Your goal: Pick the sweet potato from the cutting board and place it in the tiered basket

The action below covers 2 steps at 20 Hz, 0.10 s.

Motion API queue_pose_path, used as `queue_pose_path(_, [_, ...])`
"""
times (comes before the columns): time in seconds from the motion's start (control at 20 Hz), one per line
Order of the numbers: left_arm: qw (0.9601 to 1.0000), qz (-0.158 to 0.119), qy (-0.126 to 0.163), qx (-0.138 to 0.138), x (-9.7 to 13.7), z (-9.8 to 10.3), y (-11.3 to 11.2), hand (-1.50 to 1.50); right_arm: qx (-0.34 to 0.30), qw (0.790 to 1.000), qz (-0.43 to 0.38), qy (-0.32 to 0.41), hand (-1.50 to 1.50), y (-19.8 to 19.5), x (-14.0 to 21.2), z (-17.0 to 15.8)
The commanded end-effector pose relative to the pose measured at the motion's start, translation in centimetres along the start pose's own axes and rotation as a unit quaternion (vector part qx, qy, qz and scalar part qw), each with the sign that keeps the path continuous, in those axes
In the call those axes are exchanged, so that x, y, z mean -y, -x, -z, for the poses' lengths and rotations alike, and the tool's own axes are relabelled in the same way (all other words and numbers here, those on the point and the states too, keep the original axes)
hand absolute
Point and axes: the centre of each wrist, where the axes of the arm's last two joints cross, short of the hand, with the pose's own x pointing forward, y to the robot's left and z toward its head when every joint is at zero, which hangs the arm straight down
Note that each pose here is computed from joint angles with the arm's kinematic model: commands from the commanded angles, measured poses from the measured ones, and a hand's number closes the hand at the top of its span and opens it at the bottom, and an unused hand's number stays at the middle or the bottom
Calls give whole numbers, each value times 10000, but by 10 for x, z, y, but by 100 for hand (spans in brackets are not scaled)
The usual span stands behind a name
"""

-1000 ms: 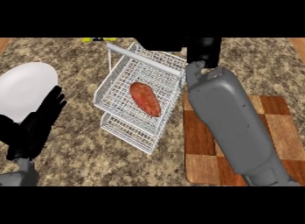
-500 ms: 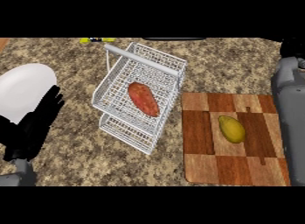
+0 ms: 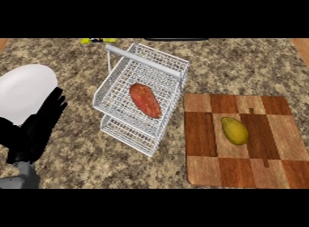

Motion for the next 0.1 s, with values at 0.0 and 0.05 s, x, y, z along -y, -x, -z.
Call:
queue_pose_path(0.0, [10000,-20,-22,23,22,15,5,0,197,9998,-88,-45,-150,4,57,7])
queue_pose_path(0.05, [10000,65,17,39,-19,1,2,0,104,9998,-115,-83,-150,1,57,14])
